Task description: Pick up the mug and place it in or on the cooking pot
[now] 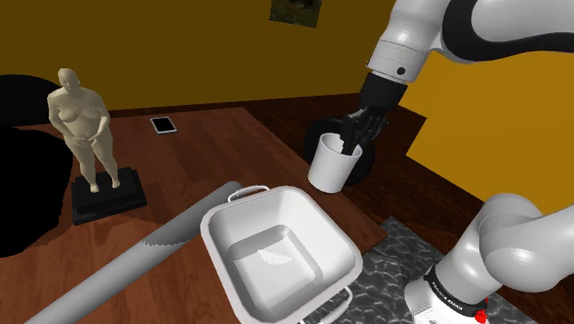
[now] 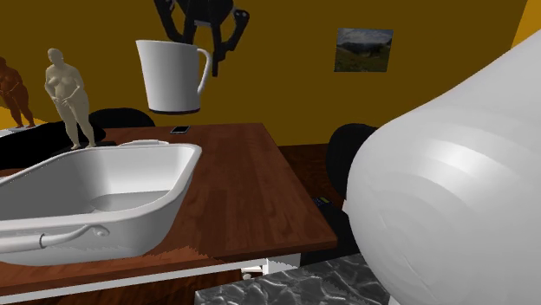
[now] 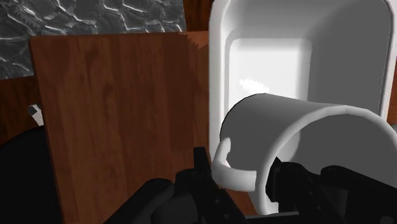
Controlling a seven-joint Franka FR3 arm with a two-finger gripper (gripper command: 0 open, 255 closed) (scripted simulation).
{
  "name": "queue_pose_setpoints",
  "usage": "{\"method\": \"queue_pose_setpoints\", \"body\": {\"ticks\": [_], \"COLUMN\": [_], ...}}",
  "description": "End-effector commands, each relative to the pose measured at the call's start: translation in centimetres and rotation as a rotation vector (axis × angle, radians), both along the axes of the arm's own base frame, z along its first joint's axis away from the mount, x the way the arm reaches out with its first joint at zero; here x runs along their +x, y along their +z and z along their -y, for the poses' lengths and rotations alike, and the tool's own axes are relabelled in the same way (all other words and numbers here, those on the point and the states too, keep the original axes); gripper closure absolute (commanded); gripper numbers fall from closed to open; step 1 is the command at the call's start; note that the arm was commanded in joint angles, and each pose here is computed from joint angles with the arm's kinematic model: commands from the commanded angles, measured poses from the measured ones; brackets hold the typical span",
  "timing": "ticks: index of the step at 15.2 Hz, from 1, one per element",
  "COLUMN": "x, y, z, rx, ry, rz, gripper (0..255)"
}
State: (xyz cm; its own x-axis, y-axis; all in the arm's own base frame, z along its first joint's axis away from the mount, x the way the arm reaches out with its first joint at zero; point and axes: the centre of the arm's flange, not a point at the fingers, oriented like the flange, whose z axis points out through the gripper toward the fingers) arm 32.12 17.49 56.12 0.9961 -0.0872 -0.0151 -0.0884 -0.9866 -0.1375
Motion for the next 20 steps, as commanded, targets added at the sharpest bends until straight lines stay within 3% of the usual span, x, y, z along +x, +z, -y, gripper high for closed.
{"method": "queue_pose_setpoints", "body": {"ticks": [1, 7, 20], "x": [-0.5, -1.3, -1.3], "y": [0.2, 1.3, -5.5], "z": [-2.9, -10.9, -10.9], "rx": [0.0, 0.0, 0.0], "ry": [-0.001, -0.001, -0.001], "rz": [-0.001, -0.001, -0.001], "gripper": [255, 255, 255]}}
